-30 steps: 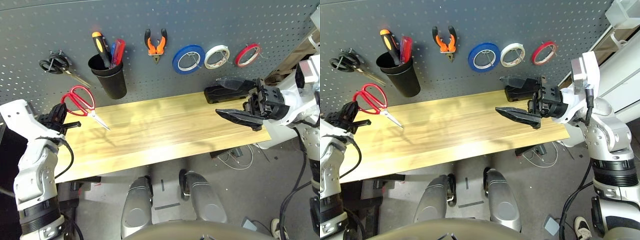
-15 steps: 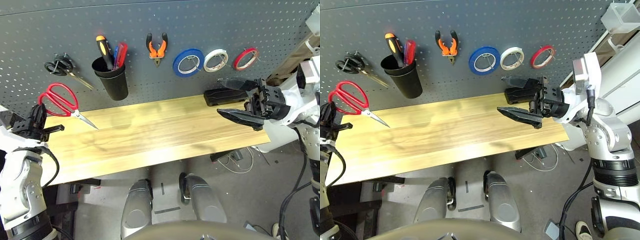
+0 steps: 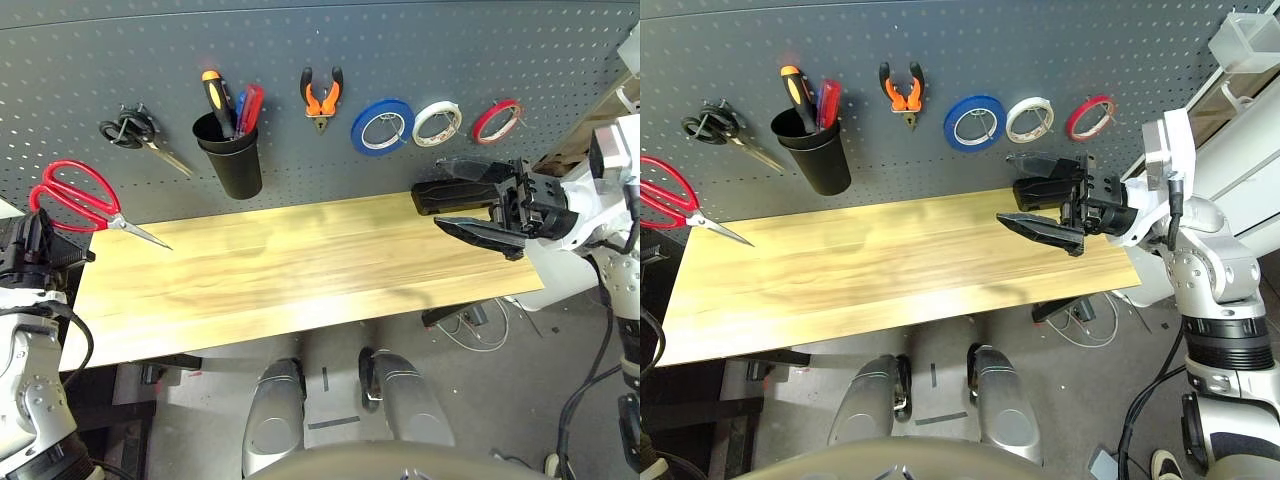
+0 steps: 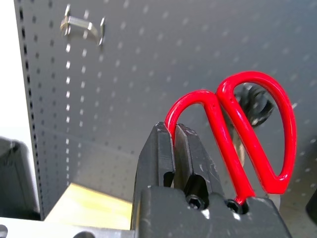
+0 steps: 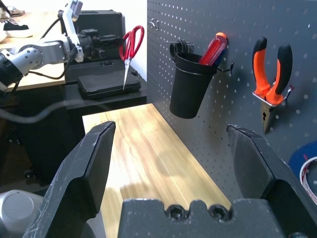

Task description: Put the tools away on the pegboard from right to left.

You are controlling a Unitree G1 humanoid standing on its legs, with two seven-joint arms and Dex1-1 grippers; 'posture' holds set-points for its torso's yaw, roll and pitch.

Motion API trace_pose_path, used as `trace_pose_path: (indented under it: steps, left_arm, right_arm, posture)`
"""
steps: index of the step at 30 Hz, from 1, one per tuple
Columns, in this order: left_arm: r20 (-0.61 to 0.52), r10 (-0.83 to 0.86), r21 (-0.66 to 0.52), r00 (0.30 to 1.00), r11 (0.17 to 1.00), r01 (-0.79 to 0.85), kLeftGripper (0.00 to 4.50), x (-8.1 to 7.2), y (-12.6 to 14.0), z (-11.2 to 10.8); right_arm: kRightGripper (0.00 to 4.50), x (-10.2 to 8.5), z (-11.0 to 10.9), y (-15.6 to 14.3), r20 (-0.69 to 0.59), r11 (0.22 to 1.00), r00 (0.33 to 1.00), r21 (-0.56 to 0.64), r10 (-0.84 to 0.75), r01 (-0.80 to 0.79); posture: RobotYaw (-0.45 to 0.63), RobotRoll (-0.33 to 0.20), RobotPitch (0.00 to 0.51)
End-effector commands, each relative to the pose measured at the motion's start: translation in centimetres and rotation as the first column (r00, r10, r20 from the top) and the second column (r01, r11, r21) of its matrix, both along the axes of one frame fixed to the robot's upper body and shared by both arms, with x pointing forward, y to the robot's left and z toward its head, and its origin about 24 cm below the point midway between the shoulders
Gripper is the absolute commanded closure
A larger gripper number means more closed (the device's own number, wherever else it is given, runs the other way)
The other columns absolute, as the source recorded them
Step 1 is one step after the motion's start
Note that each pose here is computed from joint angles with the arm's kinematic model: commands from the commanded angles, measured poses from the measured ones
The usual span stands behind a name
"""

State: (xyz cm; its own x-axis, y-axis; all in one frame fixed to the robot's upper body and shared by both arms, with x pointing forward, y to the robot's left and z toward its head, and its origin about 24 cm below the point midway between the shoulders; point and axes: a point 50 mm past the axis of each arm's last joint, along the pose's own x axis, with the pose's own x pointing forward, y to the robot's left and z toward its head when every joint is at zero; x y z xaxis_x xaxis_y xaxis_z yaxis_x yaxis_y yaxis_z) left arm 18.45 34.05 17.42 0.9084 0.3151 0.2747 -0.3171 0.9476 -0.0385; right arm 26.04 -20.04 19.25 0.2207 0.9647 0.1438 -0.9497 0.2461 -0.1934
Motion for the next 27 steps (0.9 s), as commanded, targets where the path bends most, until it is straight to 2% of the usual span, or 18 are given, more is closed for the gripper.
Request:
trace_pose_path:
  steps: [1, 12, 27]
  left_arm:
    - [0.017, -0.060, 0.020, 0.998, 0.998, 0.059, 4.49, 0.4, -1.0, 0.6]
    - [-0.003, -0.121, 0.025, 0.993, 0.992, 0.121, 4.49, 0.9, -2.1, 0.4]
    - [-0.011, -0.144, 0.028, 0.990, 0.989, 0.144, 4.49, 4.8, -0.8, -0.2]
  right_arm:
    - [0.00, 0.2, 0.1, 0.2, 0.011, 1.000, 1.000, -0.007, -0.001, 0.001]
    - [0.00, 0.3, 0.1, 0.4, 0.008, 1.000, 1.000, -0.007, 0.006, -0.006]
    - [0.00, -0.3, 0.0, 1.0, 0.018, 1.000, 1.000, 0.016, -0.003, 0.002]
  posture:
    - [0.02, 0.000, 0.107]
    - [0.03, 0.000, 0.113]
    - [-0.02, 0.000, 0.097]
